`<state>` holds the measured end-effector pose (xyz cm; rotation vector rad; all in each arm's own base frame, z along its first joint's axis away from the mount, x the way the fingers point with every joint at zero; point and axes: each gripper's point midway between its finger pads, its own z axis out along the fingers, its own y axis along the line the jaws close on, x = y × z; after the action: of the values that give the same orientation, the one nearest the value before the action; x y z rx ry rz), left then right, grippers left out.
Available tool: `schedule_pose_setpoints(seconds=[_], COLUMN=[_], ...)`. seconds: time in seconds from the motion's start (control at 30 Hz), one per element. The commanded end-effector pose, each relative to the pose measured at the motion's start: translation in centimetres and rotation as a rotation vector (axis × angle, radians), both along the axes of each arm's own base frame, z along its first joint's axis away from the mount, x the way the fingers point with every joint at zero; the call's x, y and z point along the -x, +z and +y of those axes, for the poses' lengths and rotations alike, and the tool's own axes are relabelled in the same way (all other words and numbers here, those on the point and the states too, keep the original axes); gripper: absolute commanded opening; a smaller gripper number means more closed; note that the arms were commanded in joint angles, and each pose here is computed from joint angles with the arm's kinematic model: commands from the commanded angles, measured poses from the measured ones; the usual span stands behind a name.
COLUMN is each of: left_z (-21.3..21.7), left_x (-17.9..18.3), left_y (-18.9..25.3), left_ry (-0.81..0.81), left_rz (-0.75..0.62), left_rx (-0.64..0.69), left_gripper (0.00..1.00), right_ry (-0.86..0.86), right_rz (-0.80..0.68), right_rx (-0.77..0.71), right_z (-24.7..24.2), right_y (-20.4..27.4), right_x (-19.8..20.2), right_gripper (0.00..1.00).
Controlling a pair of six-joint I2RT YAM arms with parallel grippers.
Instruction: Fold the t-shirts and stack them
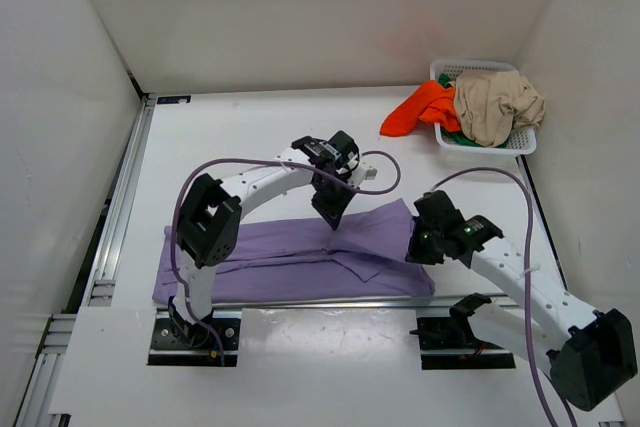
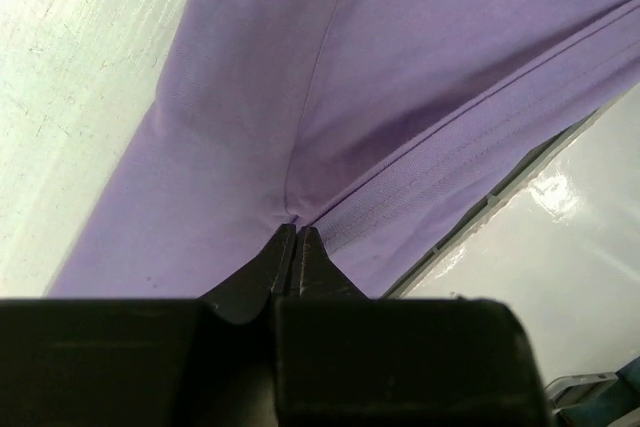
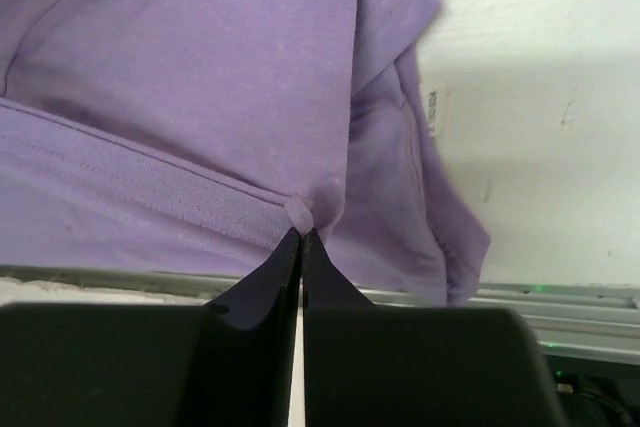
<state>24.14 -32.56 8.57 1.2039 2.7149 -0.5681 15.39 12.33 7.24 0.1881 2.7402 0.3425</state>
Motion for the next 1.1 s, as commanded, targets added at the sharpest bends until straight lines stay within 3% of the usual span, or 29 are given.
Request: schedule_pose_setpoints(seconds=[0.0, 0.13, 0.27, 0.53, 1.07], left_z=[0.5, 0.5, 0.9, 2.1, 2.3], left_x=[0.0, -0.4, -2.0, -4.7, -5.4], left_y=[1.8, 1.0, 0.0, -1.3, -2.9], left_ry=[-0.001, 0.003, 0.033, 0.085, 0.093], left_rz=[-0.05, -0.069, -0.132, -0.233, -0.236], left_rx=[0.03, 0.028, 0.009, -0.067, -0.118], left_gripper=[0.11, 0.11, 0.11, 0.11, 0.11], right_ry=[-0.019, -0.025, -0.042, -0.04, -0.079], right_rz=[0.081, 0.073, -0.004, -0.014, 0.023], right_rx=[0.078, 0.088, 0.064, 0.092, 0.126], right_z=[-1.6, -1.2, -0.5, -0.2, -0.6], right_y=[-1.5, -1.8, -0.5, -0.2, -2.6], right_x=[2.3, 0.7, -3.4, -9.8, -13.6], right_gripper=[0.0, 0.0, 0.0, 0.0, 0.0])
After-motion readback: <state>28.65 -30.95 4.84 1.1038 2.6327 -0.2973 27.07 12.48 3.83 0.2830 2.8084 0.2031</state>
